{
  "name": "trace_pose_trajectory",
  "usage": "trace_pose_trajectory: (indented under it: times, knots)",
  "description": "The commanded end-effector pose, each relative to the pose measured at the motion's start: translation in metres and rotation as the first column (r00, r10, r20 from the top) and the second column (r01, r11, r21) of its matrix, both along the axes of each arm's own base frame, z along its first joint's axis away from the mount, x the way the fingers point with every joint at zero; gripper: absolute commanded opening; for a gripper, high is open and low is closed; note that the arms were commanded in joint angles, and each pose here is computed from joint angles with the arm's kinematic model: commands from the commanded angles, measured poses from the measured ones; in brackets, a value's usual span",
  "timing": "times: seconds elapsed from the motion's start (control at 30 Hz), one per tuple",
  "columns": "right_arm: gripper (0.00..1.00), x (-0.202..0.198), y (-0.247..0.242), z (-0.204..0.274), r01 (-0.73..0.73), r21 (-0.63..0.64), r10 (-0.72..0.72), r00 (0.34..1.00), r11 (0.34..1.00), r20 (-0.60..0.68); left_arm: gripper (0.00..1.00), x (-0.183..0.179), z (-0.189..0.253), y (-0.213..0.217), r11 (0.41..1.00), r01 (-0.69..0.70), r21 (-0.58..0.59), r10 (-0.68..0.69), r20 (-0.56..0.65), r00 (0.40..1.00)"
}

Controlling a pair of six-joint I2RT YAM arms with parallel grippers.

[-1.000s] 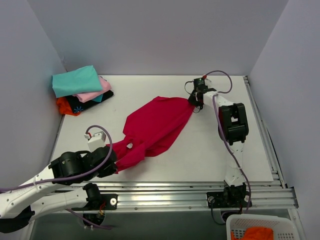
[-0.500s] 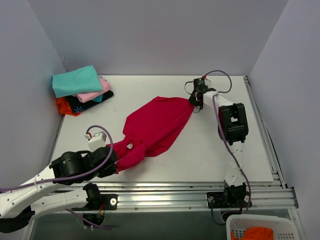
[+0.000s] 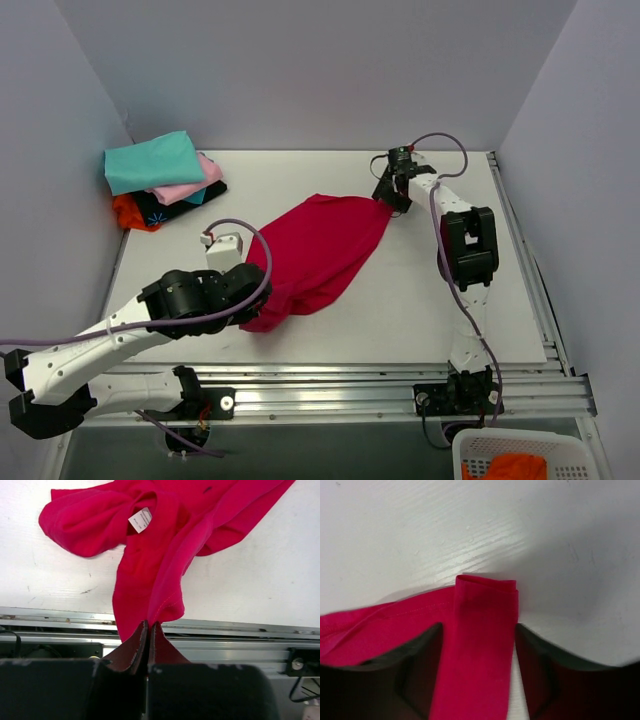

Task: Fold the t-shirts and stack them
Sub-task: Flatten the tshirt out

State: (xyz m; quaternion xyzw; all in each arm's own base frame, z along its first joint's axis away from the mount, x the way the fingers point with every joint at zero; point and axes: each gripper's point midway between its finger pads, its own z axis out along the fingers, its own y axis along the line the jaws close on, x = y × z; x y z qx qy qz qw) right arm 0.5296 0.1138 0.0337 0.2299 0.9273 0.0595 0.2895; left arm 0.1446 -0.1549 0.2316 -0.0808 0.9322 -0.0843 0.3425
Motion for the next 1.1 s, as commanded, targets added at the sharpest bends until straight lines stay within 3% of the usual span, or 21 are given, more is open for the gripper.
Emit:
trace_pose_trajectory:
  times: [0.0, 0.23, 0.47, 0.83, 1.03, 1.07]
  knots:
    - [0.62, 0.008, -0.009, 0.056, 0.013, -0.030, -0.010, 0.997, 0.999, 0.075, 0.02, -0.022, -0.013, 0.060, 0.964, 0.035, 0.264, -0.013, -0.084, 0.996]
    - [0.64, 0.022, -0.006, 0.040, 0.011, -0.034, -0.009, 0.998, 0.999, 0.060, 0.02, -0.028, -0.010, 0.075, 0.974, -0.003, 0.228, 0.020, -0.072, 0.997]
    - [0.59, 0.043, 0.001, 0.016, 0.010, -0.031, -0.009, 0.999, 0.999, 0.035, 0.02, -0.032, -0.012, 0.082, 0.975, -0.032, 0.219, 0.051, -0.079, 0.996]
    - [0.55, 0.040, 0.007, -0.012, 0.031, -0.013, -0.031, 1.000, 0.999, -0.002, 0.02, -0.029, -0.017, 0.081, 0.971, -0.027, 0.239, 0.049, -0.089, 0.995]
    - [0.43, 0.033, 0.003, -0.020, 0.034, -0.034, -0.035, 0.999, 0.999, -0.027, 0.02, -0.029, -0.021, 0.085, 0.968, -0.028, 0.249, 0.055, -0.101, 0.993]
    - [0.34, 0.032, 0.002, -0.019, 0.036, -0.037, -0.037, 0.999, 0.999, -0.027, 0.02, -0.028, -0.021, 0.086, 0.967, -0.032, 0.251, 0.059, -0.102, 0.993]
